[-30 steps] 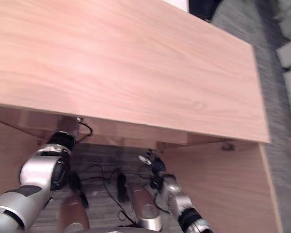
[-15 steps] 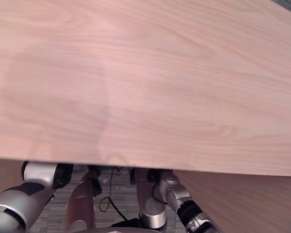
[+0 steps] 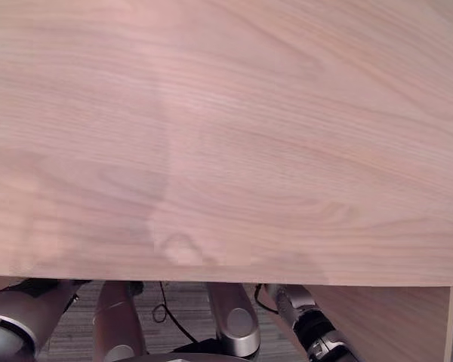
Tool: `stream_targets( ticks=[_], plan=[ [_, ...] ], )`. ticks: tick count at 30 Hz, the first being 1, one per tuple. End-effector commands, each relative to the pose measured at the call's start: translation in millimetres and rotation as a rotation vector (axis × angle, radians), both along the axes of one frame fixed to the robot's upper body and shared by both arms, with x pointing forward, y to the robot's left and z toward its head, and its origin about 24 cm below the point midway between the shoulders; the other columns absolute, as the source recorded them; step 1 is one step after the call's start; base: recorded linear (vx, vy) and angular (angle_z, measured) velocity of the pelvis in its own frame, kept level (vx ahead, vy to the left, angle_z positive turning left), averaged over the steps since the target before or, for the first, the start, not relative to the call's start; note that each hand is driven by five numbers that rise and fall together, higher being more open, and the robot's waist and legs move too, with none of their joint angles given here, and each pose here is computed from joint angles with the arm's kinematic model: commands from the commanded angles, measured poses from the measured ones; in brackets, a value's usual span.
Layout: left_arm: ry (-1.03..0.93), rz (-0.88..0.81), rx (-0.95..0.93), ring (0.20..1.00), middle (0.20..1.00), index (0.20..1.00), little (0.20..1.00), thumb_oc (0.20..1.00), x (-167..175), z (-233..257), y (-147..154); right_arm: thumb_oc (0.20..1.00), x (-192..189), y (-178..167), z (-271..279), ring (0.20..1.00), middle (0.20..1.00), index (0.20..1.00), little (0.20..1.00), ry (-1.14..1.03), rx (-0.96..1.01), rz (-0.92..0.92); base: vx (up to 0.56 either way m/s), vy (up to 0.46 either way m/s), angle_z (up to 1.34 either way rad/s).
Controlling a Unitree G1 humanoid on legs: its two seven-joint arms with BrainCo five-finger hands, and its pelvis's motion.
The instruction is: Put the empty folder in the office cabinet
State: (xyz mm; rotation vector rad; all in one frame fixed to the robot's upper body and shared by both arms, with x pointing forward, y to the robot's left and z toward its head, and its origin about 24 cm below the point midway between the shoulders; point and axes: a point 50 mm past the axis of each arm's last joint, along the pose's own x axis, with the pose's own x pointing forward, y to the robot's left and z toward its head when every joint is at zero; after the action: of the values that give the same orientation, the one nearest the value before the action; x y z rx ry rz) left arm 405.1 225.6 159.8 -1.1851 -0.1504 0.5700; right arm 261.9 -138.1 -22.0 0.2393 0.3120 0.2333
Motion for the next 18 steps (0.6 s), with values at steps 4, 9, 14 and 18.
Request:
stream_targets(
  ticks=[4,9,14,18],
  plan=[
    [-0.291,0.021,0.159,0.2,0.2,0.2,0.2,0.2,2.0,115.8,21.5,1.0,-2.2,5.9,19.7,1.0,1.0,1.0,1.0,-0.098,0.105,0.01,-0.01,0.003,0.01],
    [-0.293,0.018,0.155,0.2,0.2,0.2,0.2,0.2,2.4,118.9,19.7,1.0,-1.4,4.5,25.0,1.0,1.0,1.0,1.0,-0.12,0.11,0.019,-0.02,0.009,0.05],
    [-0.309,0.025,0.154,0.2,0.2,0.2,0.2,0.2,1.5,128.6,20.4,1.0,-1.1,1.9,29.2,1.0,1.0,1.0,1.0,-0.135,0.124,0.021,-0.01,0.0,0.14],
    [-0.347,0.027,0.176,0.2,0.2,0.2,0.2,0.2,-0.8,147.1,21.0,1.0,-0.3,-0.3,35.7,1.0,1.0,1.0,1.0,-0.16,0.121,0.045,0.0,0.005,-0.01]
  ],
)
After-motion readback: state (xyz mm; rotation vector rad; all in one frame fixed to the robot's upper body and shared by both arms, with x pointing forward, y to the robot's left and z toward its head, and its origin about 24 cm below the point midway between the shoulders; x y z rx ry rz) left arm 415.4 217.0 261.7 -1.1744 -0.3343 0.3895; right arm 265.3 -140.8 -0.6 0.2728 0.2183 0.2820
